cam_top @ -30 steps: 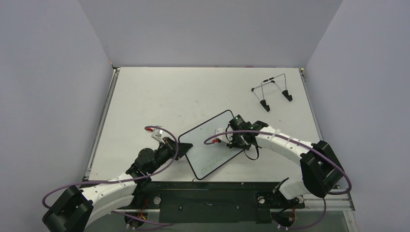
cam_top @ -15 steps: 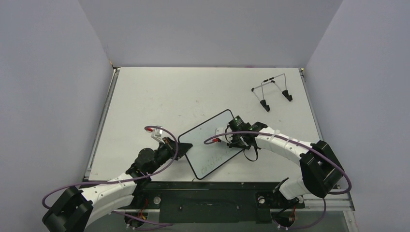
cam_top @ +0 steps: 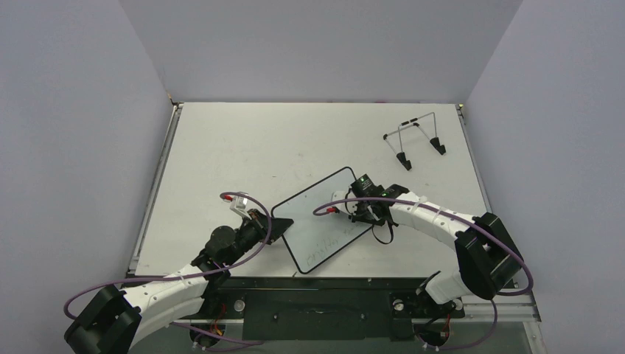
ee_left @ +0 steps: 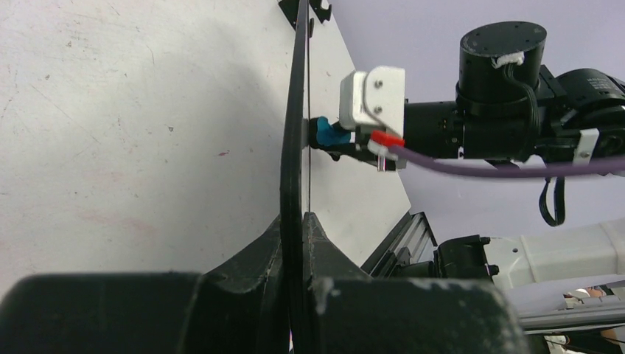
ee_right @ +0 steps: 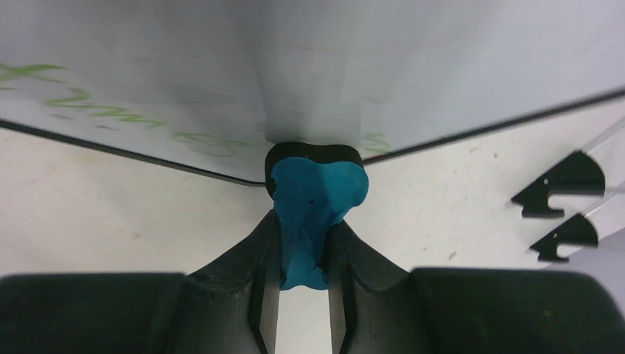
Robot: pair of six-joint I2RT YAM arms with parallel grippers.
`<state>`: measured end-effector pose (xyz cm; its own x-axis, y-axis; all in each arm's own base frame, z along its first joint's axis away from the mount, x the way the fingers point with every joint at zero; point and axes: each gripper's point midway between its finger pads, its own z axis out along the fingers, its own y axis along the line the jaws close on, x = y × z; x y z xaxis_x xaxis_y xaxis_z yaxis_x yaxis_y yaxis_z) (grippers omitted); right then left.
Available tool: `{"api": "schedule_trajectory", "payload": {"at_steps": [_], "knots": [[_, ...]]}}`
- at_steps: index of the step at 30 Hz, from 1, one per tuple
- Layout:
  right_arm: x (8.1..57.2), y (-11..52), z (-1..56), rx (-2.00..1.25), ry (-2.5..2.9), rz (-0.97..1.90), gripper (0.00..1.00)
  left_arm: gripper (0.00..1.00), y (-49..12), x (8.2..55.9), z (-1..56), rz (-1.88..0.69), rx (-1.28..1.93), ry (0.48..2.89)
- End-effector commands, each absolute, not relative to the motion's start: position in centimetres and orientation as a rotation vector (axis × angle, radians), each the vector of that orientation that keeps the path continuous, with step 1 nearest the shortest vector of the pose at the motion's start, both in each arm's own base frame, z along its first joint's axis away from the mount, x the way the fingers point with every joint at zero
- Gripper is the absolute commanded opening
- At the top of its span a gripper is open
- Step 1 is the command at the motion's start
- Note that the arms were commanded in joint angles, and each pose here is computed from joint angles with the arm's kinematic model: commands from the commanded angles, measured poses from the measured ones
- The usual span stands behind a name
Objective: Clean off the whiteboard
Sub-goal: Erase the whiteboard at the center of the board.
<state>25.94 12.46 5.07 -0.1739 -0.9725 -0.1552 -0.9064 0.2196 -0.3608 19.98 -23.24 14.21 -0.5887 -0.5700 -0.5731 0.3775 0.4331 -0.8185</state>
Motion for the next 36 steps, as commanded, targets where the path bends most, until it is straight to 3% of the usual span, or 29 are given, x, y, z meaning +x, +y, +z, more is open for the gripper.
{"api": "schedule_trajectory", "payload": {"at_steps": [1, 6, 10, 16, 27, 36], "knots": [[21.9, 15.5, 4.3, -2.004, 2.020, -0.068, 0.00, 0.00, -24.0, 19.9, 19.9, -1.435, -0.123, 1.575], [26.9, 13.3, 6.0, -1.687, 2.116, -0.273, 0.00, 0.00, -23.6, 19.8, 19.8, -1.429, -0.132, 1.573], [27.9, 12.0, 8.0, -1.532, 2.097, -0.178, 0.00, 0.00, -23.5, 19.8, 19.6, -1.416, -0.127, 1.575], [25.8, 14.2, 10.6, -1.710, 1.770, 0.046, 0.00, 0.00, -24.0, 19.8, 19.3, -1.419, -0.093, 1.603], [27.4, 13.0, 7.8, -2.036, 1.633, -0.094, 0.00, 0.00, -24.4, 19.9, 19.1, -1.414, -0.067, 1.629], [24.2, 10.0, 3.5, -2.232, 1.616, -0.170, 0.00, 0.00, -24.5, 19.9, 19.1, -1.415, -0.054, 1.632]]}}
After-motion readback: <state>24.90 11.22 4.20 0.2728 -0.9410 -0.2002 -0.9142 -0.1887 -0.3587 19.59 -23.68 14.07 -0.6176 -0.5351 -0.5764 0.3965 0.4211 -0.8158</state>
